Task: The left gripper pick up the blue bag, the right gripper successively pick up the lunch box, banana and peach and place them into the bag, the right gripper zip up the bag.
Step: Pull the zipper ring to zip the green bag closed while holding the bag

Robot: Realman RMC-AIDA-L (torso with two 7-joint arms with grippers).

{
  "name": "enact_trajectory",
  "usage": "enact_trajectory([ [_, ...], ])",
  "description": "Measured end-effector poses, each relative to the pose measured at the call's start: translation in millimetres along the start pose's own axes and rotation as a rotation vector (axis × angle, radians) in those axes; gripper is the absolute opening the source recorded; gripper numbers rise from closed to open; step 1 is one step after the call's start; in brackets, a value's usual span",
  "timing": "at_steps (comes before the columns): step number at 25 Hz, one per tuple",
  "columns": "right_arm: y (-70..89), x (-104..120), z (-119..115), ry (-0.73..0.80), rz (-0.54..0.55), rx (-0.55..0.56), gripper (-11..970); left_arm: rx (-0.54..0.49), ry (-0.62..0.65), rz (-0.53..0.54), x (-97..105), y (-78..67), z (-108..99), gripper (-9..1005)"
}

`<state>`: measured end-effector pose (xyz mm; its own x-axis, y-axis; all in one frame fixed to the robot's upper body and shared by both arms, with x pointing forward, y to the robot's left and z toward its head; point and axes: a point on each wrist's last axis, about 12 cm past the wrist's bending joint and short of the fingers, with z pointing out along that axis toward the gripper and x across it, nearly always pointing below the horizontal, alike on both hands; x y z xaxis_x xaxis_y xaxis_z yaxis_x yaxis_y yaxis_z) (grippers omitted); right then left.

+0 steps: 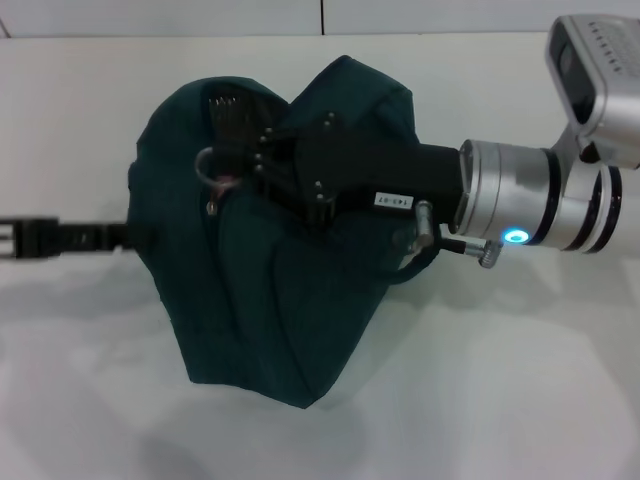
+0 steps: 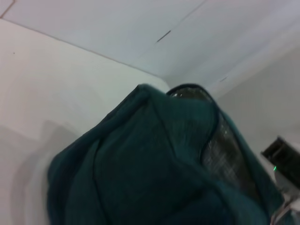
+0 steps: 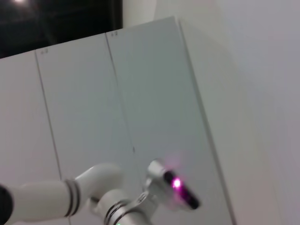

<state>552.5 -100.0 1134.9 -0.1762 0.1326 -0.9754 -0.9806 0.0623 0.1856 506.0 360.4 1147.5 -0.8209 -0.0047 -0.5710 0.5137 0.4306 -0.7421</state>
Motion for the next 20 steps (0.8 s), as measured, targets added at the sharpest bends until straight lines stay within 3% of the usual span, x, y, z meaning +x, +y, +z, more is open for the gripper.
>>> enact_trajectory([
  [8,-0.7,0,-5,-0.031,0.0,0.025,88,-0.015,-0.061,0.056,33,4.8,-7,848],
  [20,3.0,-6,14,-0.005,-0.037,-0.046,89,0.022,-0.064,0.059,45,4.9,12,847],
])
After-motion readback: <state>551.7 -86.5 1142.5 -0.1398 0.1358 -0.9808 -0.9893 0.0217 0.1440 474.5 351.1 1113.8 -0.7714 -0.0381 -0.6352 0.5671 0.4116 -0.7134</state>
